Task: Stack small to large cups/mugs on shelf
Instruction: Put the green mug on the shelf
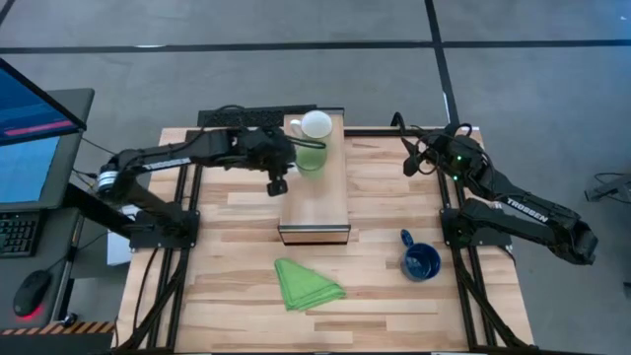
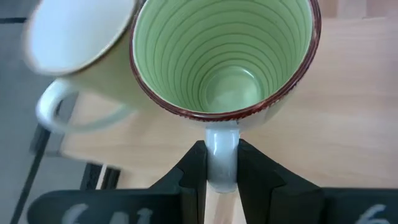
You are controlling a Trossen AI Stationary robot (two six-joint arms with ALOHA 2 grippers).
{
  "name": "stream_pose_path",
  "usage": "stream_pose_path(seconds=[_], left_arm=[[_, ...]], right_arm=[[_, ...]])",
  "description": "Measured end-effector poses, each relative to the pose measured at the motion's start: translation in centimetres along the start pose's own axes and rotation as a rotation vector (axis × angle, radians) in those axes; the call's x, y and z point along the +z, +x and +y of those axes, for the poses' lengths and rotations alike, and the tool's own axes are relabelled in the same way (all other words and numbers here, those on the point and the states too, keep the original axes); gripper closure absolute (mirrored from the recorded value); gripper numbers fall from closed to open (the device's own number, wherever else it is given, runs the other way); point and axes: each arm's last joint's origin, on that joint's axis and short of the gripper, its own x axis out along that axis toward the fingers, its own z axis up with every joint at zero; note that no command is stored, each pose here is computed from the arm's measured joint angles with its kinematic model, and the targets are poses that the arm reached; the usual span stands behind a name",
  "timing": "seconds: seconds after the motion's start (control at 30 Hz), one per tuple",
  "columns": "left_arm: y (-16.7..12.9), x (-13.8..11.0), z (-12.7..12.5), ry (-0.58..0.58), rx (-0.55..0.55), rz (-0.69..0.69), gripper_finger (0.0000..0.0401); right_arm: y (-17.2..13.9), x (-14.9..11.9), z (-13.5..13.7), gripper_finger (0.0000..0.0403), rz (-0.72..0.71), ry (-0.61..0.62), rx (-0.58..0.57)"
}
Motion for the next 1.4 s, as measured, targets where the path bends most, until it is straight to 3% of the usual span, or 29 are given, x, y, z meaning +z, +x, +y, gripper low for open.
stream_pose_path(seconds=[0.27, 0.93, 1.4], left_arm=[[2.3, 1.0, 0.9, 0.048, -0.050, 0.032, 0.0354], [3.0, 0.5, 4.7, 0.147, -0.192, -0.074, 0.0354], [4.9, 0.5, 4.2, 0.146, -0.208, -0.029, 0.0354]], right_arm=[[0.0, -0.3, 0.0, 0.0193, 0.028, -0.005, 0.001], [0.0, -0.4, 0.0, 0.0193, 0.036, -0.006, 0.002], [0.0, -0.4, -0.2, 0.0193, 0.039, -0.003, -0.012]])
